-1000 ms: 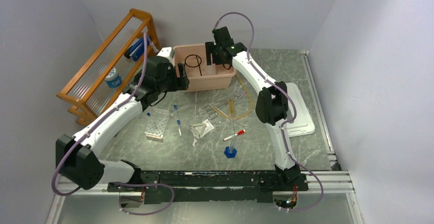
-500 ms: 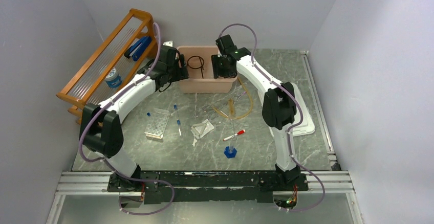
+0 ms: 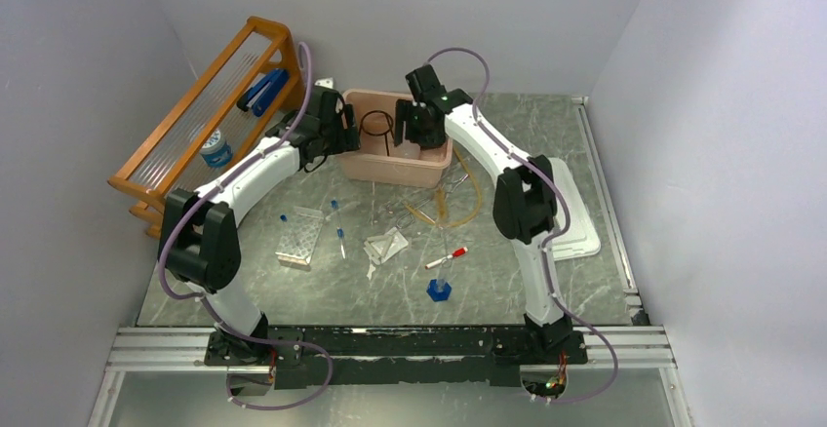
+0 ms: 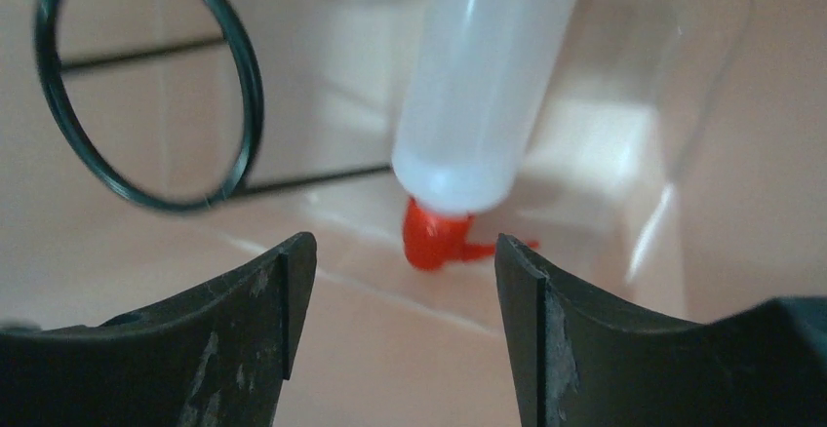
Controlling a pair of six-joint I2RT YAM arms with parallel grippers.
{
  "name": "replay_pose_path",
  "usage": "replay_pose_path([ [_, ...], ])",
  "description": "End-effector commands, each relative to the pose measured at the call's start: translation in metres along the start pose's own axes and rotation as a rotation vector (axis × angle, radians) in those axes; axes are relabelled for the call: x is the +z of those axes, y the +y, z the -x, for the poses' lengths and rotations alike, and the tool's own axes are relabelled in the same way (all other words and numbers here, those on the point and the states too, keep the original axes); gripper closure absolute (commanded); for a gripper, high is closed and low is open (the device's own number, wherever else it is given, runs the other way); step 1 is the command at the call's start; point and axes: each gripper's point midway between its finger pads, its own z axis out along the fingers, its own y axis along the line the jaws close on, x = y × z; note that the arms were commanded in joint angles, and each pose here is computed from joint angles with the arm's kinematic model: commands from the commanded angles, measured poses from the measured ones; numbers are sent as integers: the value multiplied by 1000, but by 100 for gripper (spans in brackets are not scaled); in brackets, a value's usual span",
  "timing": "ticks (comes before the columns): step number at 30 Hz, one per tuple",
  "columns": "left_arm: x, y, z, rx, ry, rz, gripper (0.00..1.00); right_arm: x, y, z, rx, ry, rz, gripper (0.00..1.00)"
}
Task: Organize the chemistry lab equipment
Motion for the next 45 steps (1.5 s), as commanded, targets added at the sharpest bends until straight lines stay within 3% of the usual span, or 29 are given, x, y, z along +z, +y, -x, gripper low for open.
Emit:
replay_pose_path([
  [1, -8, -21, 35, 12, -89, -93, 22, 23, 7, 32, 218, -108, -26, 28],
  [8, -10, -24, 36, 39, -83, -111, 21, 43, -22, 41, 333, -185, -212, 26],
  [21, -20, -26, 34, 46, -82, -135, 21, 86, -30, 34, 303, -215, -251, 26],
  [23, -22, -25, 33, 47, -82, -138, 21, 90, -30, 33, 294, -219, -248, 28],
  [26, -27, -25, 33, 46, -85, -145, 21, 89, -25, 39, 282, -245, -231, 40],
  [29, -34, -27, 35, 48, -98, -159, 21, 76, -17, 50, 277, -281, -206, 52],
  [32, -40, -29, 38, 49, -110, -179, 21, 55, -8, 63, 281, -320, -171, 57],
  [45, -62, -54, 42, -14, -130, -331, 19, -38, 7, 95, 353, -446, -49, 57],
])
